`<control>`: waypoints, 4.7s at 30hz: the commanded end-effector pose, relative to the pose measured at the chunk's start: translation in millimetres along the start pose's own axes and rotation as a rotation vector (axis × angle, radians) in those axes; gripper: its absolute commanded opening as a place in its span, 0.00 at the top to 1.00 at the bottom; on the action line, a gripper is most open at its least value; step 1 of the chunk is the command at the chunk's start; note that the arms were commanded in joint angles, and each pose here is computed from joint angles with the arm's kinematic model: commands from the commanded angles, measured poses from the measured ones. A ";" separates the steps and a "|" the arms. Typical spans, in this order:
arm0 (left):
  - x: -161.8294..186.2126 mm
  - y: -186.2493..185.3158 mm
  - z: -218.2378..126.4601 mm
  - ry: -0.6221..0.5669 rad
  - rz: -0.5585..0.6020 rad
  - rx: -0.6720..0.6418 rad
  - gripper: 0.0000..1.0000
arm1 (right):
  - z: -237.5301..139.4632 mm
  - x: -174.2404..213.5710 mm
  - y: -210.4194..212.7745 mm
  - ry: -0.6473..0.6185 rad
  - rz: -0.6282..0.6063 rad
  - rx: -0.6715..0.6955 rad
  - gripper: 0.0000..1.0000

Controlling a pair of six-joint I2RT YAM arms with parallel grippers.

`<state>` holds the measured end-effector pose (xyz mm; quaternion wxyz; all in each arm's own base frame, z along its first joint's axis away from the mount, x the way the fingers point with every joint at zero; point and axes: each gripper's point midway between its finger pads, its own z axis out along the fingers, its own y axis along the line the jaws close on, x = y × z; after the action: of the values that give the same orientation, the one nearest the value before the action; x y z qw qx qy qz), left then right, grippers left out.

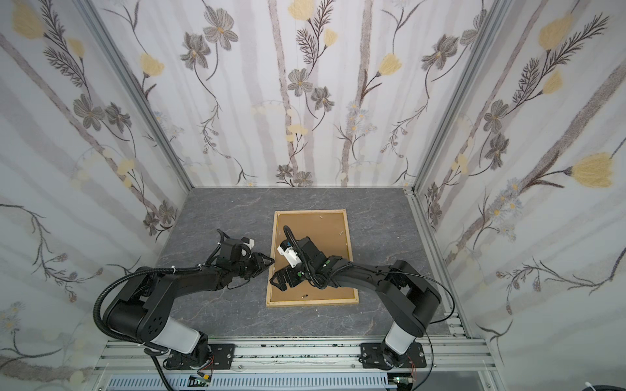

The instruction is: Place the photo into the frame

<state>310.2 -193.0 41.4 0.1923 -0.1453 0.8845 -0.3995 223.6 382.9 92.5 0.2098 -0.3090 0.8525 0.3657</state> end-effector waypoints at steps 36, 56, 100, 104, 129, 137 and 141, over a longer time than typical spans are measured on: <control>10.6 6.2 -4.1 -0.041 -0.077 0.079 0.72 | 56.8 6.2 6.2 -0.006 0.050 -0.079 0.00; 16.5 3.5 -6.6 -0.034 -0.080 0.101 0.75 | 61.1 2.2 7.5 -0.070 0.110 -0.123 0.00; 30.1 1.8 -3.5 -0.008 -0.100 0.136 0.80 | 62.0 -4.2 -3.9 -0.313 0.336 -0.065 0.00; 31.0 -0.9 -4.1 -0.008 -0.100 0.147 0.80 | 63.9 -7.9 -5.6 -0.350 0.384 -0.063 0.00; 36.3 4.0 -8.5 -0.013 -0.097 0.140 0.81 | 57.1 -44.9 -15.2 -0.476 0.342 0.107 0.00; 34.5 -1.5 -11.9 -0.014 -0.084 0.145 0.81 | 46.4 -63.3 -0.6 -0.510 0.229 0.074 0.00; 30.3 -4.2 -16.2 -0.027 -0.074 0.138 0.80 | 34.5 -79.8 12.4 -0.520 0.169 0.036 0.00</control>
<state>300.7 -176.5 44.5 0.2600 -0.2185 0.8382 -0.4267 243.1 442.1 71.7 0.3042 -0.1660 0.8405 0.4165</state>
